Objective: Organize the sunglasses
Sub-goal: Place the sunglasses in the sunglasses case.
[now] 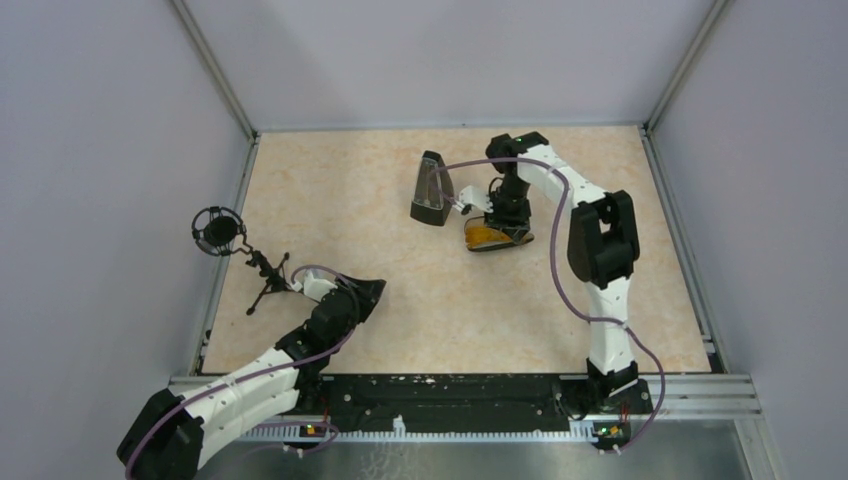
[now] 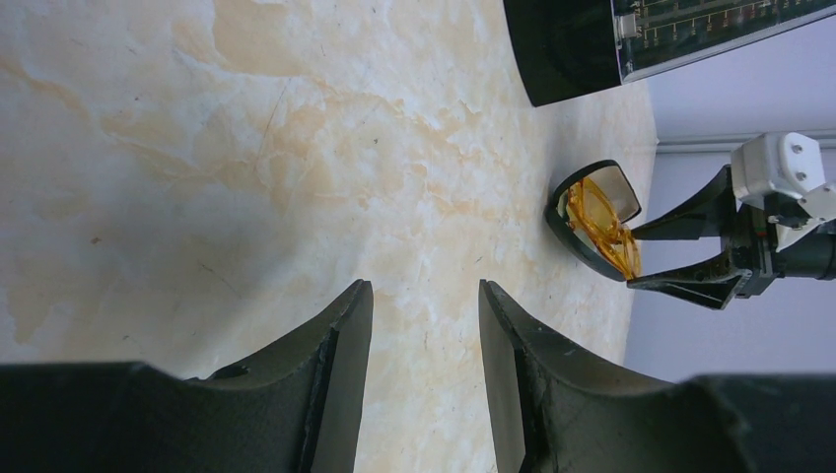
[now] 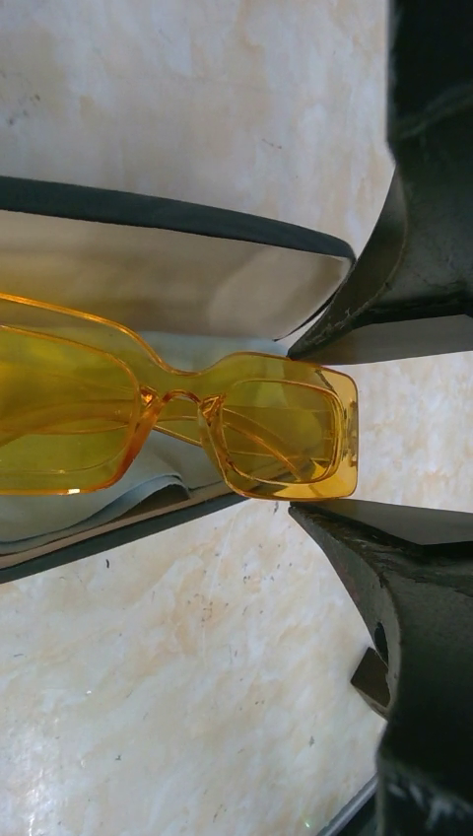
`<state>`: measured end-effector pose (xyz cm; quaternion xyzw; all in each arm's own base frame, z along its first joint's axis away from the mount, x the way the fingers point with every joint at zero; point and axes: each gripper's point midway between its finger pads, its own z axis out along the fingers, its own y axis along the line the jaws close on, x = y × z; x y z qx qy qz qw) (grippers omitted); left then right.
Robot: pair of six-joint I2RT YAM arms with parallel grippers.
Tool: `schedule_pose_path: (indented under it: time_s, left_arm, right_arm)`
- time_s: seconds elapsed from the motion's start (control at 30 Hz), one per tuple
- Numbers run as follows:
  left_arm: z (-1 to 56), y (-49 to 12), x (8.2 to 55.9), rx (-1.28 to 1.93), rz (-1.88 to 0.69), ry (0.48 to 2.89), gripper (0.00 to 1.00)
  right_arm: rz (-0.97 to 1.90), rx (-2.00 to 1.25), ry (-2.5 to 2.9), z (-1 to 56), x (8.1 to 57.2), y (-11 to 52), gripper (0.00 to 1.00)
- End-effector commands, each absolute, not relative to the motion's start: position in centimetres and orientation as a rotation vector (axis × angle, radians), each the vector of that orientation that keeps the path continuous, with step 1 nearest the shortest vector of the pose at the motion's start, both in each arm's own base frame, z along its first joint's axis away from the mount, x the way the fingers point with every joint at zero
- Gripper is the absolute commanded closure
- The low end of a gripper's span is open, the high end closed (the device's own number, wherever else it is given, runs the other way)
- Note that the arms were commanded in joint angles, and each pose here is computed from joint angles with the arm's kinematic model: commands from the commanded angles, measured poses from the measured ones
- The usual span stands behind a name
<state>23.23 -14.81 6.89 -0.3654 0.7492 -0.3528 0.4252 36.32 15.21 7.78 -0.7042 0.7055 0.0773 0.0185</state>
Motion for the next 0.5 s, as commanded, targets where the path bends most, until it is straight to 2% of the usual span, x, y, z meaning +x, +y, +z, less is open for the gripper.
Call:
schedule_pose_path:
  time_s: [0.0, 0.47]
  left_arm:
    - [7.4, -14.8, 23.6, -0.900, -0.884, 1.846, 0.50]
    - [7.6, -14.6, 23.8, -0.889, -0.863, 1.844, 0.50]
  right_arm:
    - [0.327, -2.263, 2.171, 6.6, 35.7, 14.8, 0.89]
    - [0.369, -2.358, 2.010, 6.5, 37.2, 14.8, 0.89]
